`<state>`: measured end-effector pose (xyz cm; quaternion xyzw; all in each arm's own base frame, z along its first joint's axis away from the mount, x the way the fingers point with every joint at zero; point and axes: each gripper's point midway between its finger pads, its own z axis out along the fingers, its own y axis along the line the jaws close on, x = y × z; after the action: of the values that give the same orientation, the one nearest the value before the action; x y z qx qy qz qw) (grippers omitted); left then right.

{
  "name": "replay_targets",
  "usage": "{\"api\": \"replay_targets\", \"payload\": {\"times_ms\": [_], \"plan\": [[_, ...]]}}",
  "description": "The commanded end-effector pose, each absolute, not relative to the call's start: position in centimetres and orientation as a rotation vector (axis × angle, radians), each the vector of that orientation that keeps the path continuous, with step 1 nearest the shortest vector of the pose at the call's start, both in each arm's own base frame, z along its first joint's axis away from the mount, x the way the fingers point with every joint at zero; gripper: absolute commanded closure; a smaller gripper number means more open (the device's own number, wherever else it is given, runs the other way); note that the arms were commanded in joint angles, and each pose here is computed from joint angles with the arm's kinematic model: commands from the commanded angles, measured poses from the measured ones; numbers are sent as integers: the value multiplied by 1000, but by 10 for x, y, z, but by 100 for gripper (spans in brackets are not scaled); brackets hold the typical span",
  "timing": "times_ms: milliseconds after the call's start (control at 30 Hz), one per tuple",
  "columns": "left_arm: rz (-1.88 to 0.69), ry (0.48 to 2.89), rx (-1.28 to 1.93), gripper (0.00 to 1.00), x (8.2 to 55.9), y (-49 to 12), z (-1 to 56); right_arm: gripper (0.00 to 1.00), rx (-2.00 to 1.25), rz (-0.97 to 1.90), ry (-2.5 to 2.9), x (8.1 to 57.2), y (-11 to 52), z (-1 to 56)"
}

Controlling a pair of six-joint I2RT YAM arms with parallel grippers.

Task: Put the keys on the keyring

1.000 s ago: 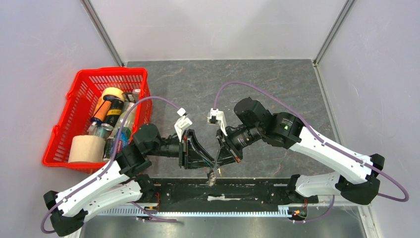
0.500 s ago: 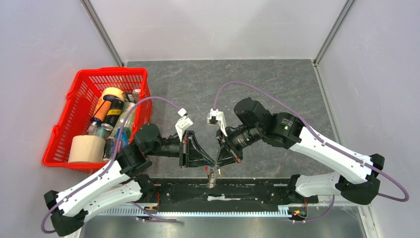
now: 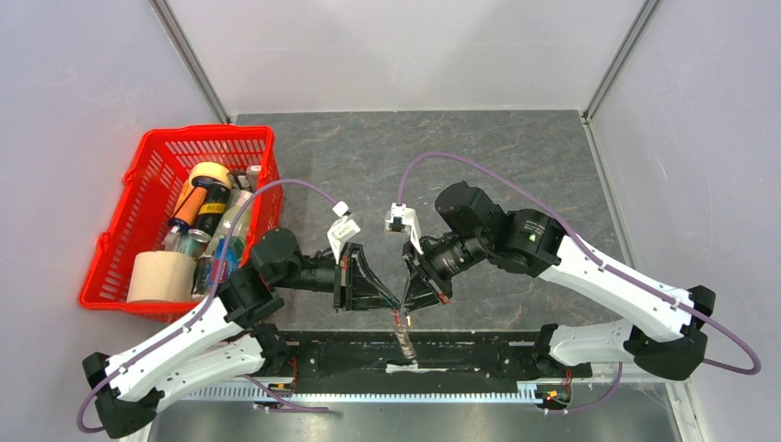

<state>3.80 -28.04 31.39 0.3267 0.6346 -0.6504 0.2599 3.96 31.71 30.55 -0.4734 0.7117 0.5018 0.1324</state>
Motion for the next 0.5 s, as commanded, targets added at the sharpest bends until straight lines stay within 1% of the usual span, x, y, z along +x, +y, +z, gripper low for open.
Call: {"api": "replay_targets", "payload": {"times_ms": [0, 100, 233, 300, 333, 467], "plan": [[-1767, 1617, 934, 98, 33, -278, 327, 91, -1354, 1485, 1912, 44, 324, 333], [-1775, 1545, 922, 98, 33, -277, 341, 79, -1331, 1512, 1877, 41, 322, 347], [-1749, 1466, 896, 98, 34, -271, 360, 60, -1261, 1515, 1805, 40, 313, 372], [-1751, 1422, 883, 98, 34, -269, 370, 52, -1220, 1505, 1768, 41, 308, 386], [-1752, 1400, 880, 98, 33, -268, 375, 49, -1197, 1496, 1751, 42, 306, 392], [-1741, 1302, 847, 98, 34, -262, 396, 46, -1116, 1469, 1677, 47, 297, 414]]}}
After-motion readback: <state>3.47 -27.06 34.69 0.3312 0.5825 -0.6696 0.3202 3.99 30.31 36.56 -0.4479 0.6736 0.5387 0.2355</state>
